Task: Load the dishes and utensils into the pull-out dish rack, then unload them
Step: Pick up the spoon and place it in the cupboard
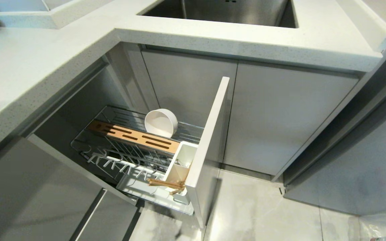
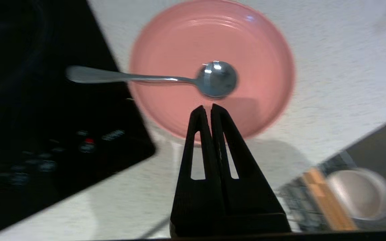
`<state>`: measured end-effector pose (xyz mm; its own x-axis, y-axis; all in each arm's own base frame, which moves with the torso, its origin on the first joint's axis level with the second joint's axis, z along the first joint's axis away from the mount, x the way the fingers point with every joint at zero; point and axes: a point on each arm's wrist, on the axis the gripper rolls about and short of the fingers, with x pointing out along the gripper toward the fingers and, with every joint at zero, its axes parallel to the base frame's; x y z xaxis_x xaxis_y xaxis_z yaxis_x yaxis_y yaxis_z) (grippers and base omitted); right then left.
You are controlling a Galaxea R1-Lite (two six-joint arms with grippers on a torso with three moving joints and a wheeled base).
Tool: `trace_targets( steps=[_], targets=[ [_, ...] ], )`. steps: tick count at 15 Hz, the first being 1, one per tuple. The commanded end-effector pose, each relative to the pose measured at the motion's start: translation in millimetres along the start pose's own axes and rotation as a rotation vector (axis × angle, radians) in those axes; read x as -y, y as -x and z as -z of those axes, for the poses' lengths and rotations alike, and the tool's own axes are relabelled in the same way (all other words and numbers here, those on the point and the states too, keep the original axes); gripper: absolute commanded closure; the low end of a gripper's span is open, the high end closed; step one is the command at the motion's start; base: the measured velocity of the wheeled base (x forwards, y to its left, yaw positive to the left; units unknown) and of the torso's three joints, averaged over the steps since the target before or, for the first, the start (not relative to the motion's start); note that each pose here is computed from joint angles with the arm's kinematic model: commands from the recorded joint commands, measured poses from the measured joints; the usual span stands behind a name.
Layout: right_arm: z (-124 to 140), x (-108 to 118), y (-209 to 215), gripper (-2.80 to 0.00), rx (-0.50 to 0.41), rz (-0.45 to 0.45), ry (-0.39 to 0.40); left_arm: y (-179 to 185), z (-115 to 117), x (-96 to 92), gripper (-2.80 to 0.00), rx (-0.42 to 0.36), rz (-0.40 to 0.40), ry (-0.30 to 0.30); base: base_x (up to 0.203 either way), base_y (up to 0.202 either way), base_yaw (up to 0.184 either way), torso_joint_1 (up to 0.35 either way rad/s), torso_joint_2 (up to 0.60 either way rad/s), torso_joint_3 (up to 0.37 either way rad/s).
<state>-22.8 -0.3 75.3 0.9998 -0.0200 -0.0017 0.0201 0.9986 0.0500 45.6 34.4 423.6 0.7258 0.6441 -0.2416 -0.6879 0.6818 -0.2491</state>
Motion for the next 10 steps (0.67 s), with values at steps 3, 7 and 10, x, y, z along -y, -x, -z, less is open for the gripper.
trace_targets(
  steps=[3, 7, 10],
  targets=[
    [0.4, 0.0, -0.1, 0.0, -0.001, 0.0, -0.001, -2.7, -5.2, -4.0, 0.0, 0.013, -0.077, -0.191, 0.0, 0.0, 0.0, 0.0, 0.0, 0.0],
    [0.4, 0.0, -0.1, 0.0, -0.001, 0.0, -0.001, -23.4, -13.0, -12.1, 0.0, -0.046, -0.005, -0.332, 0.0, 0.0, 0.0, 0.0, 0.0, 0.0],
    [0.4, 0.0, -0.1, 0.0, -0.001, 0.0, -0.001, -47.7, -15.5, -29.3, 0.0, -0.111, 0.115, -0.464, 0.0, 0.0, 0.0, 0.0, 0.0, 0.0]
  ],
)
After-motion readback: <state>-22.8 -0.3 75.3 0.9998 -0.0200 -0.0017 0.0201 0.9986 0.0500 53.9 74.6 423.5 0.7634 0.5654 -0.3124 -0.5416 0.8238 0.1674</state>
